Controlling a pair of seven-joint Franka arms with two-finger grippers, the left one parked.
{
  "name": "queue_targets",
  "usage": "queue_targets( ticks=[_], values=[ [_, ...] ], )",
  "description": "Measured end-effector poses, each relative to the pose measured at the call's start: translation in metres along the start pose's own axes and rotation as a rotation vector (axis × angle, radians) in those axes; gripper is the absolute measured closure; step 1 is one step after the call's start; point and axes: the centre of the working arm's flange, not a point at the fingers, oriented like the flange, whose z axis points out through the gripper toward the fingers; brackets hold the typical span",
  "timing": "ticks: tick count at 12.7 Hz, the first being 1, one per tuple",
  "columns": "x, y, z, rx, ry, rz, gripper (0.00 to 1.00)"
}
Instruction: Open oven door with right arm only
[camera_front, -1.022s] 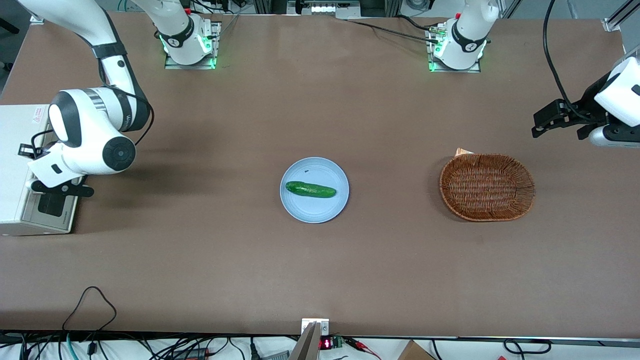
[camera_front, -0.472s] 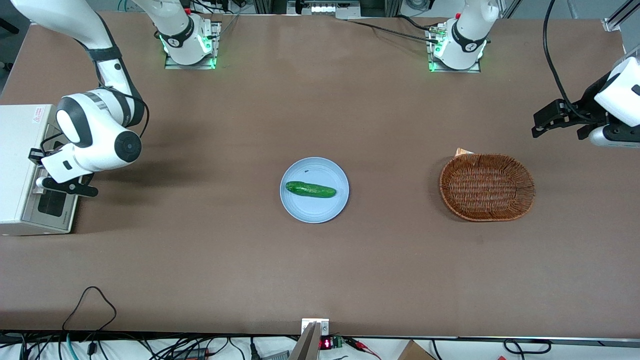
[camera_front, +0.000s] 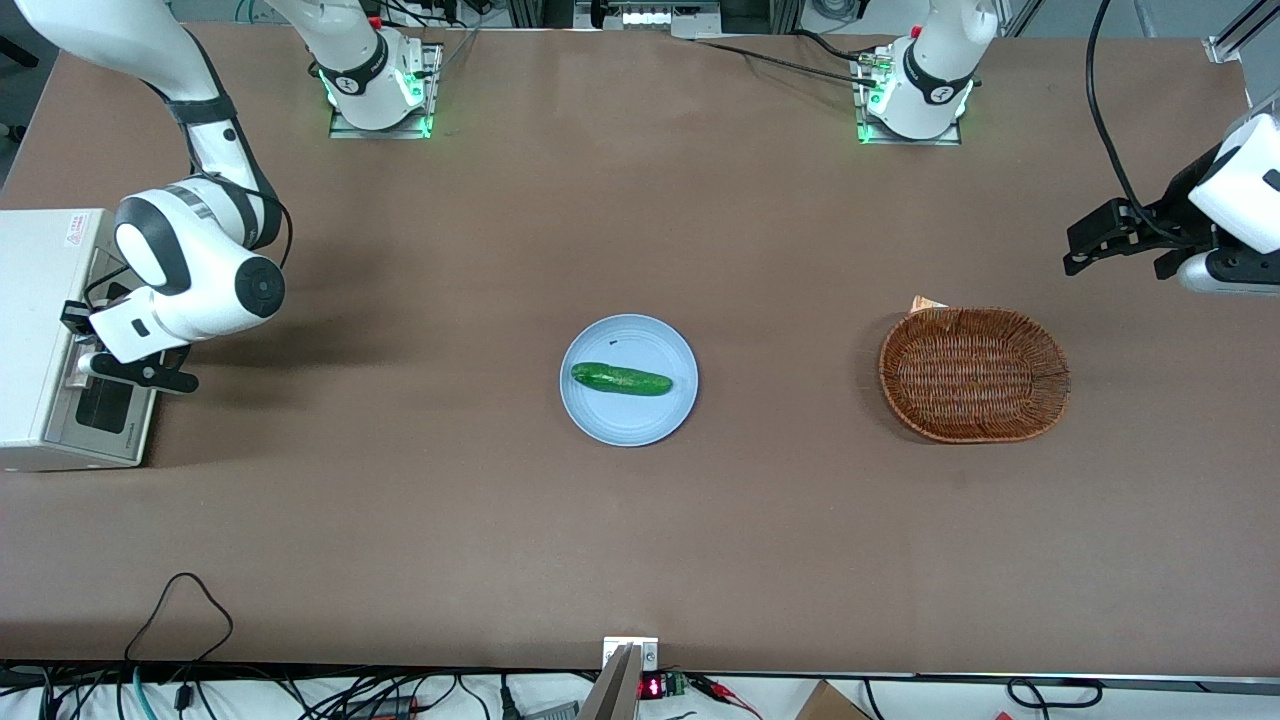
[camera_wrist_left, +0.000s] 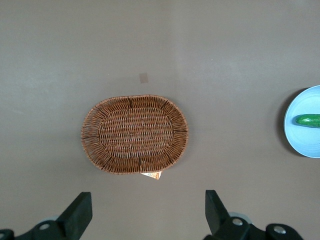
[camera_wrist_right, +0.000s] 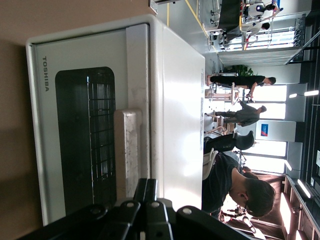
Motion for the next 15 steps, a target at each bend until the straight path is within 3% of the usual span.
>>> queue_targets(
  ticks=[10, 15],
  values=[
    [-0.002, -0.009, 0.007, -0.004, -0.003, 0.002, 0.98],
    [-0.002, -0.017, -0.002, 0.018, 0.008, -0.006, 0.97]
  ],
)
